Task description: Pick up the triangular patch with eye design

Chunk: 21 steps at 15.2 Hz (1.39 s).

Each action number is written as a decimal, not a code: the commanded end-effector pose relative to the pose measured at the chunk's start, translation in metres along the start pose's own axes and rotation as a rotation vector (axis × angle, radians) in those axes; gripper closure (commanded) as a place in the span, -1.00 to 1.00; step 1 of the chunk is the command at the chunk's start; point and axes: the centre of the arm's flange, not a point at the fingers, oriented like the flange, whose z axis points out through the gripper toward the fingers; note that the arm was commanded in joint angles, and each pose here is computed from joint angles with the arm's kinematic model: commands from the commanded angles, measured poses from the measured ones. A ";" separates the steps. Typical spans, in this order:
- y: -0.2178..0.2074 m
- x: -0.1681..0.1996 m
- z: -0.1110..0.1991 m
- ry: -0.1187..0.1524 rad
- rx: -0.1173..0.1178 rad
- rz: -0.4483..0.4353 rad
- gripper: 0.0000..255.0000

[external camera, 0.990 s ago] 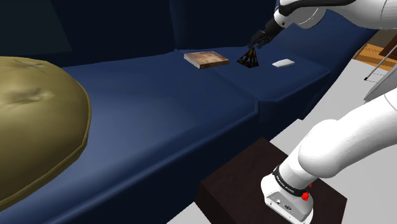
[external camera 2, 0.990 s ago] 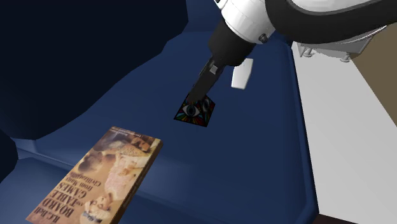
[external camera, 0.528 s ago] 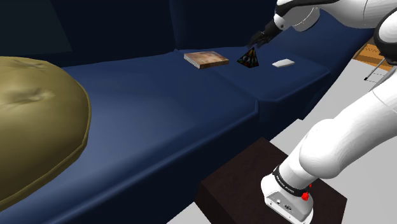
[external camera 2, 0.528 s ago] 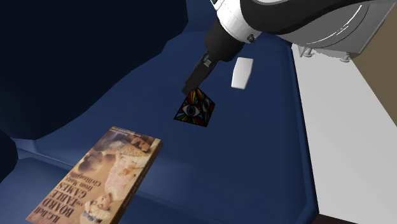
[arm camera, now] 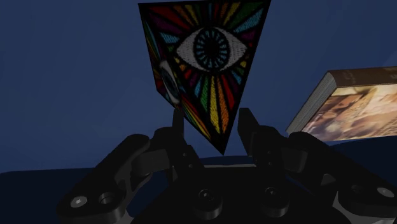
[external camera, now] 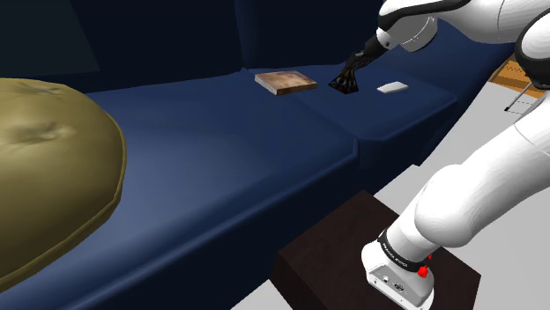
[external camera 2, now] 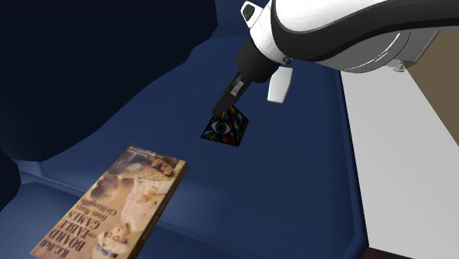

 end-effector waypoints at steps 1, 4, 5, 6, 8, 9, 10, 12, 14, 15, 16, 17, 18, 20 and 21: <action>0.001 -0.001 0.001 -0.002 0.000 0.001 1.00; 0.000 -0.001 0.001 -0.002 0.000 0.001 1.00; 0.000 0.000 0.001 -0.002 0.000 0.001 1.00; 0.000 -0.001 0.001 -0.002 0.000 0.001 1.00; -0.001 0.003 -0.004 -0.002 0.000 0.001 1.00; -0.002 0.005 -0.008 -0.002 0.000 0.001 1.00; -0.002 0.008 -0.013 -0.002 0.000 0.001 1.00; -0.003 0.014 -0.022 -0.002 0.000 0.001 1.00; -0.004 0.019 -0.031 -0.002 0.000 0.001 1.00; -0.004 0.022 -0.035 -0.002 0.000 0.001 1.00; -0.005 0.025 -0.040 -0.002 0.000 0.001 1.00; -0.005 0.028 -0.044 -0.002 0.000 0.001 1.00; -0.006 0.030 -0.049 -0.002 0.000 0.001 1.00; -0.006 0.036 -0.057 -0.002 0.000 0.001 1.00; -0.007 0.039 -0.062 -0.002 0.000 0.001 1.00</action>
